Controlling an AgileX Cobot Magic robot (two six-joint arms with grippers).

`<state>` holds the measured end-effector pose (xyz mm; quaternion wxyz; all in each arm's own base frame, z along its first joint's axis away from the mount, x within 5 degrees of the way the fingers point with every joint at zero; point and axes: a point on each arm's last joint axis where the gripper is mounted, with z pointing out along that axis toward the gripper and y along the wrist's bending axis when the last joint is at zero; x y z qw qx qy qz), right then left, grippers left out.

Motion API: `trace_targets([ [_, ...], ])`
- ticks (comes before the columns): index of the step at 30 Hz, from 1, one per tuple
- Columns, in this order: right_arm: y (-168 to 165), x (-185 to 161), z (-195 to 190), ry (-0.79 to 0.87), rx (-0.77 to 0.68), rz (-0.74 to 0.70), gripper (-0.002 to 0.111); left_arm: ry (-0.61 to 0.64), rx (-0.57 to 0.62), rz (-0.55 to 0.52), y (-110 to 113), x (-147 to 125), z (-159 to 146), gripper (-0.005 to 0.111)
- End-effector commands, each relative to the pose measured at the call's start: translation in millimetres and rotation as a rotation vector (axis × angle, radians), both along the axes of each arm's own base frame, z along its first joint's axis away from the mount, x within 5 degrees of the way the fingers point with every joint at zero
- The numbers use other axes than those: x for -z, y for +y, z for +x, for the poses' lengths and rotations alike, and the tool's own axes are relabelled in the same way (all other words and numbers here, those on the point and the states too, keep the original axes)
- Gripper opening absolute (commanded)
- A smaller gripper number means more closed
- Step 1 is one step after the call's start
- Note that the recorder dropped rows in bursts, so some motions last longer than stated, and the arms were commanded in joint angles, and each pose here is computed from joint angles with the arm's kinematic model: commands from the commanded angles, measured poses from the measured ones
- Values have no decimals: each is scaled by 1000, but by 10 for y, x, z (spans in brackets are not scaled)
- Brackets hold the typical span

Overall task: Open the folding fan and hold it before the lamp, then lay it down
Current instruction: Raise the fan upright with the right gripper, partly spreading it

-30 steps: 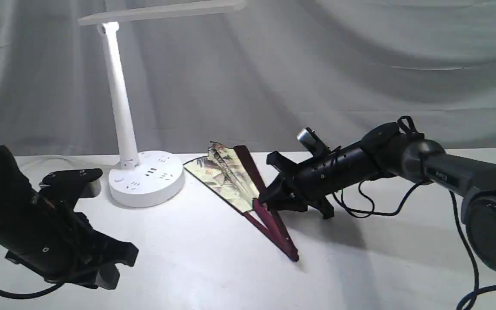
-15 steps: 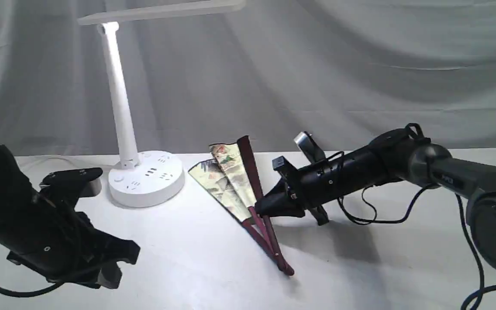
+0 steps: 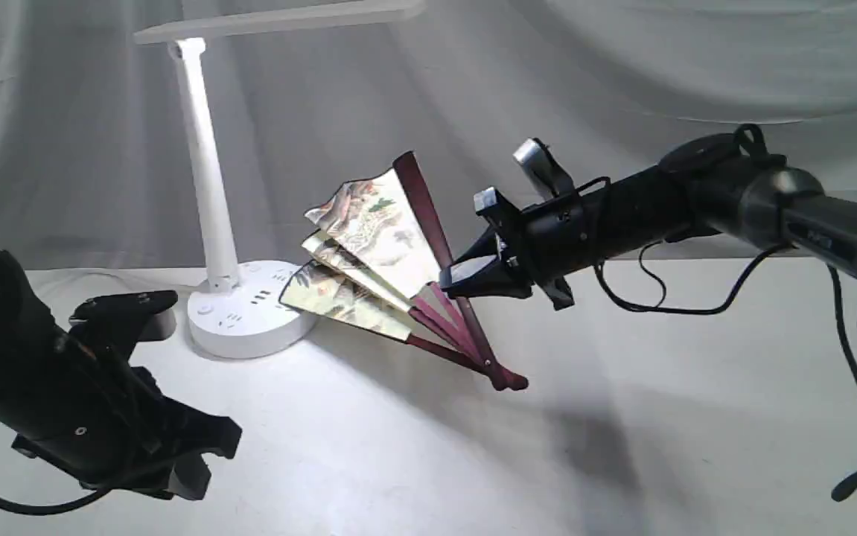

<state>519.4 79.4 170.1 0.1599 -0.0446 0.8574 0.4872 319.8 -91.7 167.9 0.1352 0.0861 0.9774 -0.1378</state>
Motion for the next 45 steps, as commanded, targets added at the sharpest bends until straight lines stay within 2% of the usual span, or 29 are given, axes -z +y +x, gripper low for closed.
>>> trace_targets([
  [1,-21,-128,-98,-5,-12,1,0,1,6,-9,-27,-19,-7,25],
  [6,-18,-142,-274,2,-41,-4,0,33,-1,-29,-42,-18,-33,25],
  [12,10,-166,-440,28,-31,69,0,38,3,-35,-55,-19,-39,25],
  [18,46,-6,-532,85,24,209,0,30,70,-16,-209,-27,-96,21],
  [23,18,137,-604,124,80,294,0,18,80,-21,-270,-31,-105,19],
  [31,-265,420,-754,224,216,373,0,-14,65,-24,-271,-38,-74,19],
  [35,-367,543,-845,274,260,386,0,-18,15,-79,-305,-56,-57,19],
  [41,-410,641,-928,328,309,418,0,-94,-10,-207,-399,-125,11,19],
  [45,-406,631,-960,352,316,423,0,-180,4,-202,-396,-151,73,19],
])
